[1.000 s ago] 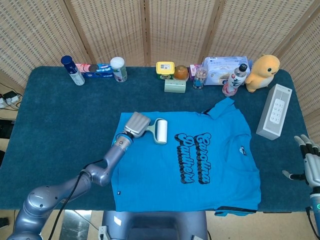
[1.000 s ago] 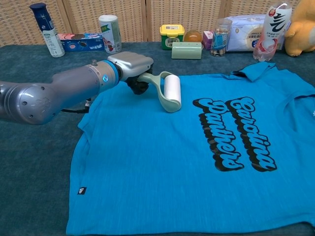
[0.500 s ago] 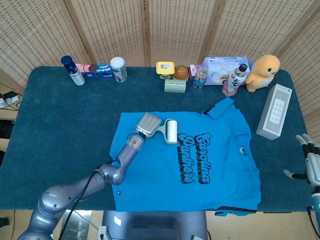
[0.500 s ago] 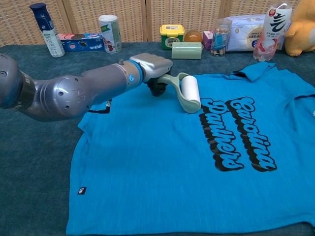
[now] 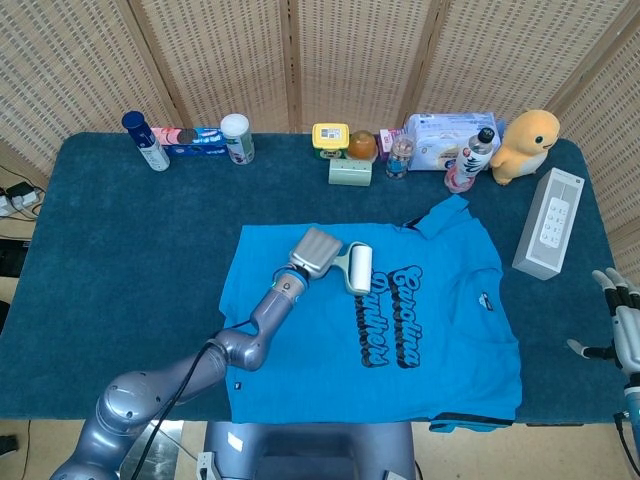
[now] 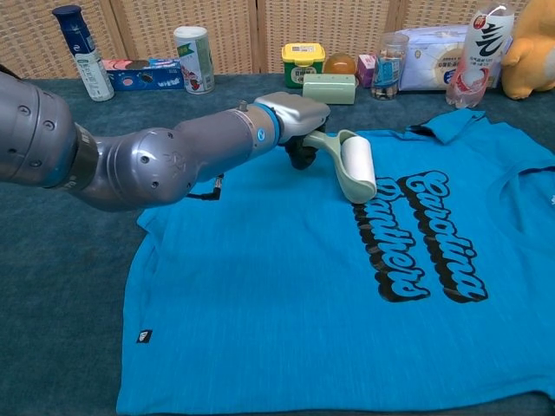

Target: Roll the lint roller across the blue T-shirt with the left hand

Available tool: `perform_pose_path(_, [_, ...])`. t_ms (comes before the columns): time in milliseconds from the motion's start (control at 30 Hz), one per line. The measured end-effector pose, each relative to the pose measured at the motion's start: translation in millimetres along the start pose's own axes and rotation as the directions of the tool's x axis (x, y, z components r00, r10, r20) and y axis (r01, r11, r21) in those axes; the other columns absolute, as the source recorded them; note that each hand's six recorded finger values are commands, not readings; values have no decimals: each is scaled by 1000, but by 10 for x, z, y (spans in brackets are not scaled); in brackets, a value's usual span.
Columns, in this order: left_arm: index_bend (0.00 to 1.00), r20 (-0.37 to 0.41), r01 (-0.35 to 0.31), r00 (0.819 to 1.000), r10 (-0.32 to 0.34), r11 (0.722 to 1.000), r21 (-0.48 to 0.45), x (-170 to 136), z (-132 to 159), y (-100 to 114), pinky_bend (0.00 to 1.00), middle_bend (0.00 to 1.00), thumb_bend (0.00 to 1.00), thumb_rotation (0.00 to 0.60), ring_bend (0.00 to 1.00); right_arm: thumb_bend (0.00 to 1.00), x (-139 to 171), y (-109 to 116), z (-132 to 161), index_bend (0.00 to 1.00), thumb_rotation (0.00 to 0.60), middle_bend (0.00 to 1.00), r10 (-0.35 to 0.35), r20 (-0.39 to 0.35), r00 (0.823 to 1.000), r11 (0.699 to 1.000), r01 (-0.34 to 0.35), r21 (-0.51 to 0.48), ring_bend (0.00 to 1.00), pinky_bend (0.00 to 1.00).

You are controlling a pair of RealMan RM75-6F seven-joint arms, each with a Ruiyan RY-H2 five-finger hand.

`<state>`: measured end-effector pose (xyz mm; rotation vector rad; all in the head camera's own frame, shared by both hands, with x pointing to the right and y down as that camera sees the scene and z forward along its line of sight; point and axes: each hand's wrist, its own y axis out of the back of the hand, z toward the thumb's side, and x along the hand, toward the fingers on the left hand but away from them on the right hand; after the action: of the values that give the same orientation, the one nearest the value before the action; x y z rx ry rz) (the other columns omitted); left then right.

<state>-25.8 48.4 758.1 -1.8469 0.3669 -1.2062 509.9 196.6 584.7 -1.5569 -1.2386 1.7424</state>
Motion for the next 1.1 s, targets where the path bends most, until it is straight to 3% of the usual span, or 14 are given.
perform_pose_path(500, [939, -22, 40, 999, -39, 997, 59, 11, -69, -63, 997, 883, 649, 600, 843, 0, 4, 1, 15, 25, 600, 0, -1, -3, 1000, 1000, 1, 1, 0, 0])
perform_pose_path(1100, [938, -119, 74, 991, -62, 992, 106, -320, -662, -98, 997, 883, 649, 600, 843, 0, 24, -26, 61, 25, 600, 0, 4, -14, 1000, 1000, -4, 12, 0, 0])
